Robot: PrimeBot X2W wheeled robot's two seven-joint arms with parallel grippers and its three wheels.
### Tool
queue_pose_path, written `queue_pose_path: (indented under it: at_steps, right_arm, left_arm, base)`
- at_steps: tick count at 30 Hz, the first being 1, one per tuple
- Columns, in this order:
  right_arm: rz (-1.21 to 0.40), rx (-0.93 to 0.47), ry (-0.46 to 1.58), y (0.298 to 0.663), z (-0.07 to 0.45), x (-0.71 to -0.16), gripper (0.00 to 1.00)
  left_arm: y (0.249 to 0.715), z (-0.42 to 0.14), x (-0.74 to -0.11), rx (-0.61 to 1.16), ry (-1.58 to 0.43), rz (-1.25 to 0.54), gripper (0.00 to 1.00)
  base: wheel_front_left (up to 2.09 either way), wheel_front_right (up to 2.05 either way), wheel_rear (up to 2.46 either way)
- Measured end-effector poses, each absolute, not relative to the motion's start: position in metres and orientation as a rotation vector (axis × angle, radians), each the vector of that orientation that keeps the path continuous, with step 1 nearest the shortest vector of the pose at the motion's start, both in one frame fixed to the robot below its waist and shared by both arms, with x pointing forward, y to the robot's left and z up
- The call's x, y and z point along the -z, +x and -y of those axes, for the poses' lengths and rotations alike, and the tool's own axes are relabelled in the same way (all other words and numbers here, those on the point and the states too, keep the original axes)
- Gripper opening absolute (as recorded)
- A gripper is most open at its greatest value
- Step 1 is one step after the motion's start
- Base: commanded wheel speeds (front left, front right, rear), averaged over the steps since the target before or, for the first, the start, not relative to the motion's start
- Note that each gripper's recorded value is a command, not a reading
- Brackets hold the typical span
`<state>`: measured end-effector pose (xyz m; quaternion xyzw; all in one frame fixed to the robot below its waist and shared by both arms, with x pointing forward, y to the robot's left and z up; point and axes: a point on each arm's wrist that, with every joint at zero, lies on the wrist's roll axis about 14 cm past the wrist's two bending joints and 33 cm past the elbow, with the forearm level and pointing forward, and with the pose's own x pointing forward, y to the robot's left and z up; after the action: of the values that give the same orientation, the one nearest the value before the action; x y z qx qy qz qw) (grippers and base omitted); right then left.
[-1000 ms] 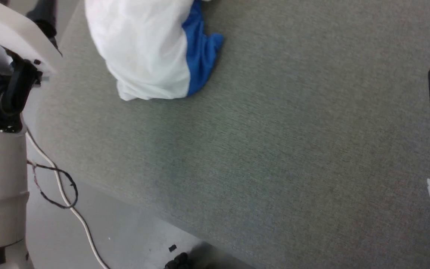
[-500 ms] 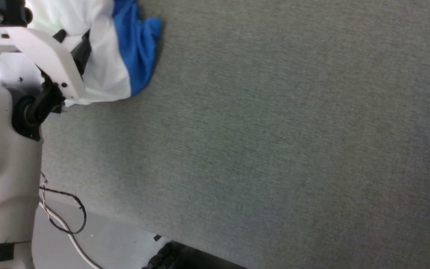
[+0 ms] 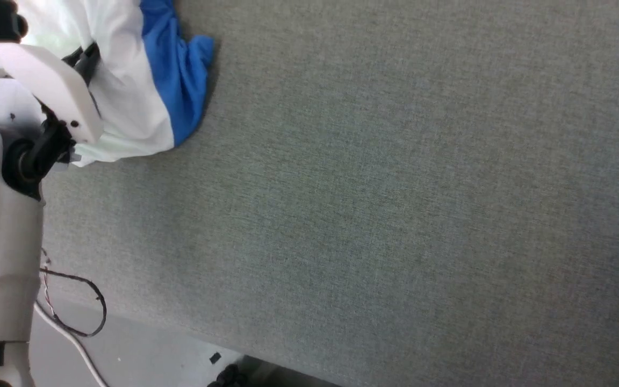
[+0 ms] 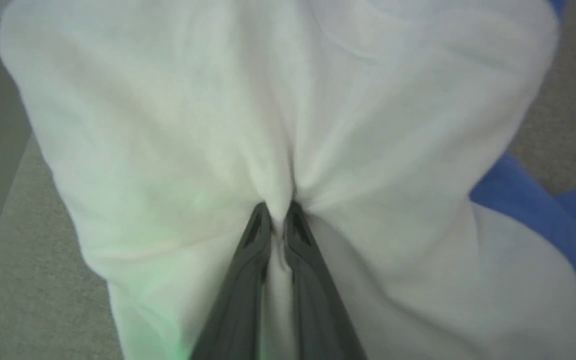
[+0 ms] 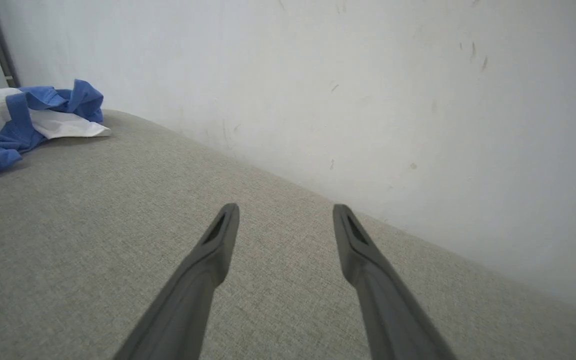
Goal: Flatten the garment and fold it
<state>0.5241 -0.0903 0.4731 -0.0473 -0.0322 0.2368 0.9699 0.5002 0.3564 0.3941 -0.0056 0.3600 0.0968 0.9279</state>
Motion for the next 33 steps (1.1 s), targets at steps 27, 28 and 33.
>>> queue_pose_path:
  at_steps: [27,28,33]
  right_arm:
    - [0.302,-0.321,0.069,0.46,0.092,-0.582,1.0]
    - [0.312,-0.309,0.069,0.458,0.096,-0.586,1.0]
    - [0.351,-0.264,0.065,0.447,0.11,-0.6,1.0]
  left_arm:
    - [0.489,-0.309,-0.771,-0.078,0.133,0.03,0.0]
    - [0.487,-0.3,-0.784,-0.059,0.13,0.056,0.0]
    - [0.482,-0.246,-0.839,0.072,0.116,0.174,0.0]
  base:
    - [0.0,0.0,0.0]
    - [0.0,0.0,0.0]
    - [0.0,0.0,0.0]
